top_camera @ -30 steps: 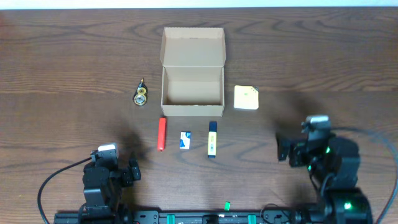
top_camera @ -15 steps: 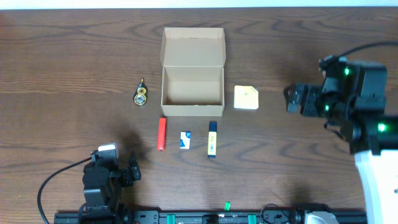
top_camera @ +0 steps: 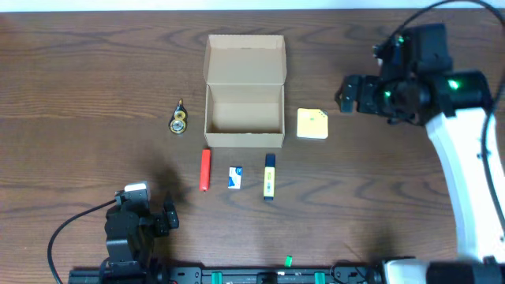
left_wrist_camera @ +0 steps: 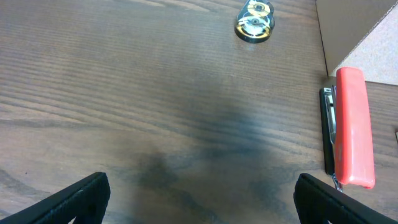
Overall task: Pack container
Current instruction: 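Reach the right gripper to the yellow spiral notepad and grasp it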
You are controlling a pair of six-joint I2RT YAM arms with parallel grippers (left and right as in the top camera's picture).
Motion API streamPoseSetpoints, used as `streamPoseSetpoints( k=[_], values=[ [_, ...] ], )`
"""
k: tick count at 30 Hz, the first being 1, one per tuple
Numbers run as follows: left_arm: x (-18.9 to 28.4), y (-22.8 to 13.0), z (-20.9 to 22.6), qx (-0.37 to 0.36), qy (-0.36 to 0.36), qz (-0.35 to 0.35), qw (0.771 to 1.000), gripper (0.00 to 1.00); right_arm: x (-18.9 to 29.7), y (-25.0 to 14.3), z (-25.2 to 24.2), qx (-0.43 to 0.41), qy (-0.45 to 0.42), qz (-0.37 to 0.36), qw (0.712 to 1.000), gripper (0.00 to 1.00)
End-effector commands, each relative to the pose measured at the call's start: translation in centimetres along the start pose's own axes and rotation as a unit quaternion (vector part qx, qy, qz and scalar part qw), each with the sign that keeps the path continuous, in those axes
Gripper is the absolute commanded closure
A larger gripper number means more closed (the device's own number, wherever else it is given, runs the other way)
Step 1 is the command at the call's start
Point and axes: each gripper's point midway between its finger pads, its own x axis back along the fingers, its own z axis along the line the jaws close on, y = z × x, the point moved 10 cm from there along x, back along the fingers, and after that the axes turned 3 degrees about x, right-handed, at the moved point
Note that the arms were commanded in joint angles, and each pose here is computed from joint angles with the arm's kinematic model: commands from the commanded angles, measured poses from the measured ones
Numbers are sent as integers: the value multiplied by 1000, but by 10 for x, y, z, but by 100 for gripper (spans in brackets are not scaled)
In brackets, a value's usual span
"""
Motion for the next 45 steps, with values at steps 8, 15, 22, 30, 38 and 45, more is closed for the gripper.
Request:
streamPoseSetpoints(
  k=[8,15,22,30,38,45],
  values=[
    [-3,-5,1,-2,5,7,1000,5,-63,26,20,7,-59,81,995,1],
    [-3,-5,1,-2,5,7,1000,5,-121,21,38,40,-63,136,988,1],
    [-3,-5,1,-2,5,7,1000,5,-156,26,43,43,-66,128,989,1],
    [-3,-5,1,-2,5,7,1000,5,-174,25,36,24,-98,121,988,1],
    [-3,-5,1,-2,5,7,1000,5,-203,-2,24,21,-100,153,983,1],
    [-3,-5,1,-2,5,7,1000,5,-218,-20,21,26,-103,167,980,1]
  ],
)
